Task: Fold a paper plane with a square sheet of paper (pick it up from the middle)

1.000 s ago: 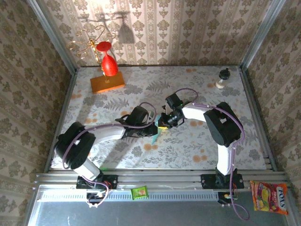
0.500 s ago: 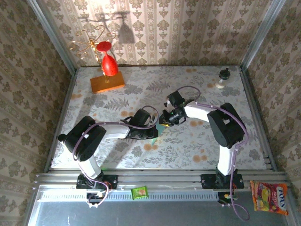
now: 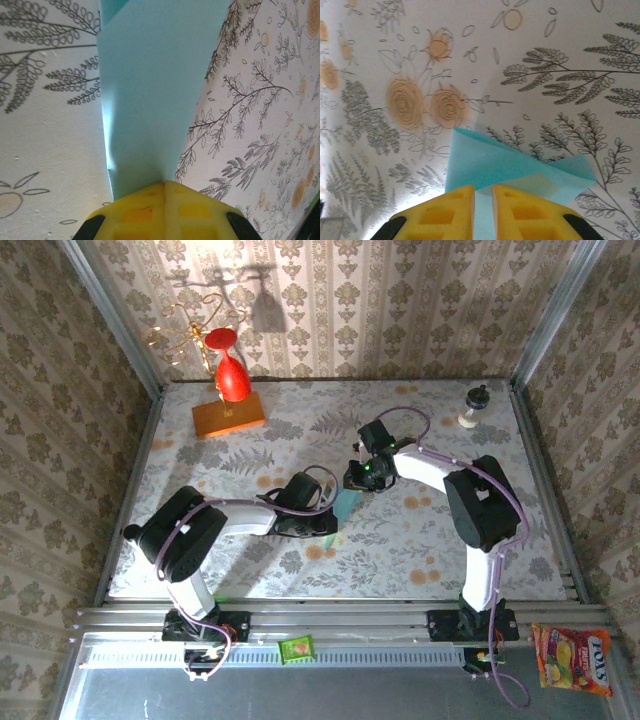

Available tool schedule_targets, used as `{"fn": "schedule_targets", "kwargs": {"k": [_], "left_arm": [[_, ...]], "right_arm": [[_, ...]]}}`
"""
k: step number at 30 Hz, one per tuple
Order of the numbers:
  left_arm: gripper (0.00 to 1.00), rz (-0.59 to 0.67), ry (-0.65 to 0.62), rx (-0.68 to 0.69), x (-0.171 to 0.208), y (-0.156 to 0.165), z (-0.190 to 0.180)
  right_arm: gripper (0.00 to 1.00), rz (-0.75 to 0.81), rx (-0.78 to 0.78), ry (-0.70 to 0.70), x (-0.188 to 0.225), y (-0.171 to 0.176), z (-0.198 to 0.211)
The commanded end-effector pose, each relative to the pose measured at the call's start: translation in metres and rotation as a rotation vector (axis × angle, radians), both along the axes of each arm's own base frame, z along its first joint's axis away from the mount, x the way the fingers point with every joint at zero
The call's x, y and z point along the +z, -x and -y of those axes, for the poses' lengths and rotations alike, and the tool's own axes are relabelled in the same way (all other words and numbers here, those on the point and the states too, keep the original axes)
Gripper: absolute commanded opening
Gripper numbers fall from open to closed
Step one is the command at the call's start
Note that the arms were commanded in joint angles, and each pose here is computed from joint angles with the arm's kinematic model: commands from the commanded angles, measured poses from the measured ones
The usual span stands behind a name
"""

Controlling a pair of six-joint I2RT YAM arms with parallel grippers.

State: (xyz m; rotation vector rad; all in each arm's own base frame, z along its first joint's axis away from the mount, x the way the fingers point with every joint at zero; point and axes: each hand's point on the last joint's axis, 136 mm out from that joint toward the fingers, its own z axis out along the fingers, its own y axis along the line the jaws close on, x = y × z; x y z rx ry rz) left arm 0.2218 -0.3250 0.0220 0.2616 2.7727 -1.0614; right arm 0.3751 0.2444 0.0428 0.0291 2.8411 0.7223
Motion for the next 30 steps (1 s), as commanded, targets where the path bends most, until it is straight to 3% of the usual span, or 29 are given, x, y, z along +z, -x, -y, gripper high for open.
{"fn": "schedule_targets", "kwargs": {"k": [1,10,15,23,30], "left_arm": [[0.0,-0.05,-0.04,-0.028,-0.017,0.015,-0.006],[0.0,-0.056,-0.043,-0.027,-0.019,0.017,-0.005],[0.0,-0.055,-0.04,-0.028,-0.019,0.016,-0.003],[0.0,-0.055,-0.043,-0.03,-0.02,0.016,-0.003],[0.0,-0.053,-0.041,-0.035,-0.02,0.016,-0.002]], "right_arm": [[0.19,-0.024,-0.003,0.077,-0.012,0.0,0.014],[0.19,-0.037,-0.006,0.1,-0.019,0.001,0.019],[0.21,0.006,0.001,0.08,0.002,-0.002,0.018],[0.48,0.073,-0.042,0.215,0.018,0.004,0.049],[0.52,-0.005,-0.017,0.205,0.0,0.019,0.047]]}}
